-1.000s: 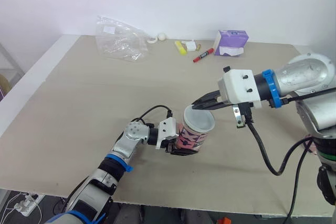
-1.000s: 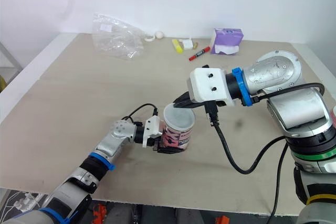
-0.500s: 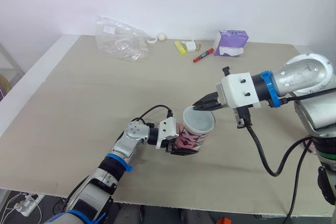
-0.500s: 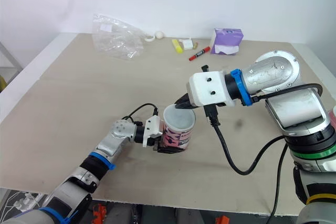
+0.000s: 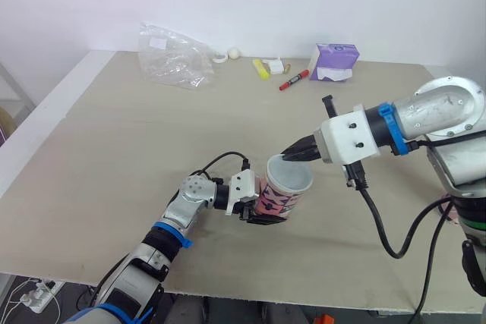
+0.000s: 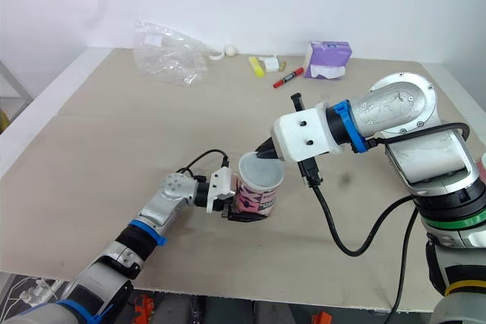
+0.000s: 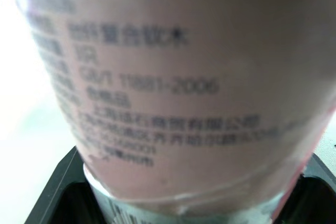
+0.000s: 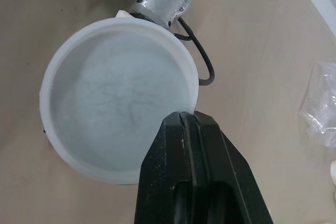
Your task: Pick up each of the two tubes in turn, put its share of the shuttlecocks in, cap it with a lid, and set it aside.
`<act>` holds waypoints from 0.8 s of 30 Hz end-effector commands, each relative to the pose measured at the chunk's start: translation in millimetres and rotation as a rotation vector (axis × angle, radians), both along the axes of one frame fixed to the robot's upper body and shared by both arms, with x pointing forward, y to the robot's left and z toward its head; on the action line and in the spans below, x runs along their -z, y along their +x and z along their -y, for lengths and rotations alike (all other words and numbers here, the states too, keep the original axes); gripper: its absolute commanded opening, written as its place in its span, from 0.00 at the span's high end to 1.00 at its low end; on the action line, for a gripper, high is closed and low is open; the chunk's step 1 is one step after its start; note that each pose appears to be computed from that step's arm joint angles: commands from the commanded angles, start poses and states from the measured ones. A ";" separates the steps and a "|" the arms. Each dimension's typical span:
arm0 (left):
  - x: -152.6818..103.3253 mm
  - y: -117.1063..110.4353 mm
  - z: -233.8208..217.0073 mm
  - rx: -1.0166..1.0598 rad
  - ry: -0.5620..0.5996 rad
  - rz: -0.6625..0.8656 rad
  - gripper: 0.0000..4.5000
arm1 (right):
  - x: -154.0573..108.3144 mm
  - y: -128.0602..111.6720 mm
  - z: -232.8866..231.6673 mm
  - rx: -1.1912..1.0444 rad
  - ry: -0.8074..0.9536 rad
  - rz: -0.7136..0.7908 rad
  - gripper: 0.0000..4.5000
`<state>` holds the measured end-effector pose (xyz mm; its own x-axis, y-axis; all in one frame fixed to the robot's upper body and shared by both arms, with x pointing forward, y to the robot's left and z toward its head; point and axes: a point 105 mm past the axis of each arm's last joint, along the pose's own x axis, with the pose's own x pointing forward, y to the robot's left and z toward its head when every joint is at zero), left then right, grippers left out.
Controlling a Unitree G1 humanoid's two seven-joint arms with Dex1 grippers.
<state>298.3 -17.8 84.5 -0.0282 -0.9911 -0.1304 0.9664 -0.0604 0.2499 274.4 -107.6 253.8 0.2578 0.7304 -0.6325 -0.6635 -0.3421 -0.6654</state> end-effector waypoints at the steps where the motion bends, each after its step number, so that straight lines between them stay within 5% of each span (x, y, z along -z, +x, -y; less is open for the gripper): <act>1: 15.0 6.1 -9.1 -0.059 0.057 -0.036 0.32 | -1.3 1.4 5.3 0.000 -0.054 0.035 0.99; 7: 15.2 6.0 -8.8 -0.060 0.058 -0.039 0.32 | -1.3 2.0 5.8 0.002 -0.056 0.024 0.99; 14: 16.2 5.2 -9.6 -0.060 0.060 -0.042 0.32 | -9.7 2.0 -1.5 0.002 0.007 0.023 0.28; 21: 14.2 6.8 -11.5 -0.068 0.055 -0.045 0.32 | -48.2 0.8 12.6 0.143 0.317 -0.115 0.28; 24: 14.1 6.1 -11.6 -0.067 0.051 -0.049 0.32 | -45.9 -5.2 16.1 0.171 0.382 -0.204 0.28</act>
